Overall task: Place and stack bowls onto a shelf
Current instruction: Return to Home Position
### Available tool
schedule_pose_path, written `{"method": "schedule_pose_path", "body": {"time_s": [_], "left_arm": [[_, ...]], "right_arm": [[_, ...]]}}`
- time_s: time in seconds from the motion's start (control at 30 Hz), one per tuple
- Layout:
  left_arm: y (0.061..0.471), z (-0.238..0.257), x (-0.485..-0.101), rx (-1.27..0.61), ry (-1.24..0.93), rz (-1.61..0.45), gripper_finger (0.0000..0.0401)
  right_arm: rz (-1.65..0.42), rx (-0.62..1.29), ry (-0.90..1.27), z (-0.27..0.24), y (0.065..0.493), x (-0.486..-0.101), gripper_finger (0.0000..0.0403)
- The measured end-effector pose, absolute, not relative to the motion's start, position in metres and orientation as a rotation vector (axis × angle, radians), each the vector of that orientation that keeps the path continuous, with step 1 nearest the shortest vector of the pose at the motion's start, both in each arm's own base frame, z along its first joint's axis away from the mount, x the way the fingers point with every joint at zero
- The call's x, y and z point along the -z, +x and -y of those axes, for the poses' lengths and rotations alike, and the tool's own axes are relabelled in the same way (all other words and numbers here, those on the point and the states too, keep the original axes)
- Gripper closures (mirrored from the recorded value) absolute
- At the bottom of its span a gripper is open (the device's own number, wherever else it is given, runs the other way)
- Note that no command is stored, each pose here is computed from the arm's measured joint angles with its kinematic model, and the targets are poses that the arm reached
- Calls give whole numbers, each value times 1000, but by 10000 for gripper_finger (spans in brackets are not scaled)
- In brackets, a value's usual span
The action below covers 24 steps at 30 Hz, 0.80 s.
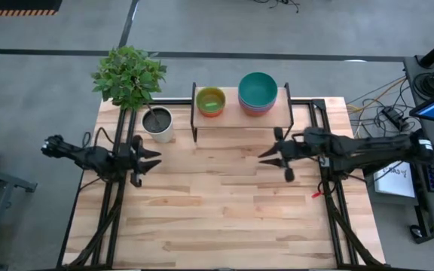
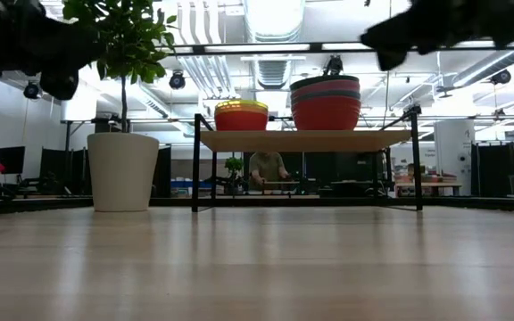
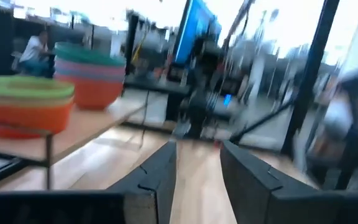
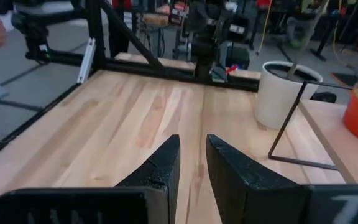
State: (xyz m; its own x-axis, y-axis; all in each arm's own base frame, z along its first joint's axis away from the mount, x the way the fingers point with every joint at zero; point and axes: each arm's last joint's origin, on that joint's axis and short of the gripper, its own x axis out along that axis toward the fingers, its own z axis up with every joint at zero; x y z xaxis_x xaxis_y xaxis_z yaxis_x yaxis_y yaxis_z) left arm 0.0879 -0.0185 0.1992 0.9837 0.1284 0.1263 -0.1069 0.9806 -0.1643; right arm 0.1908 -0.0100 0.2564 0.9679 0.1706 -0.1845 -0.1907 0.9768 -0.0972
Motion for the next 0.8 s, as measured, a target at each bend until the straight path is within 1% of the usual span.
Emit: {"method": "schedule_pose_path", "body": {"time_s": [0.07,0.13,0.2,0.3,0.33,0.43,0.47,0.6,0.7,0.8], "left_arm": [[90,20,-192,-86,-211,231,298],[91,21,-193,-57,-230,255,304],[92,21,-195,-76,-240,256,313],[93,20,-194,-116,-181,242,326],[93,19,-194,-144,-174,242,330],[93,11,-195,-305,-180,255,349],[93,9,-196,-323,-167,257,357],[95,3,-196,-299,-114,263,392],[96,-4,-192,-298,-76,227,397],[96,-10,-184,-300,-100,173,399]], "right_arm": [[-143,-180,-111,9,177,-252,335],[-121,-178,-107,8,166,-246,335],[-101,-176,-111,7,155,-238,335],[-84,-175,-120,6,142,-224,335],[-72,-174,-121,5,138,-220,335],[24,-166,-132,4,122,-214,335],[55,-155,-138,4,117,-213,335],[128,-123,-169,3,104,-208,335],[167,-119,-187,2,96,-206,335],[197,-117,-197,2,89,-205,335]]}}
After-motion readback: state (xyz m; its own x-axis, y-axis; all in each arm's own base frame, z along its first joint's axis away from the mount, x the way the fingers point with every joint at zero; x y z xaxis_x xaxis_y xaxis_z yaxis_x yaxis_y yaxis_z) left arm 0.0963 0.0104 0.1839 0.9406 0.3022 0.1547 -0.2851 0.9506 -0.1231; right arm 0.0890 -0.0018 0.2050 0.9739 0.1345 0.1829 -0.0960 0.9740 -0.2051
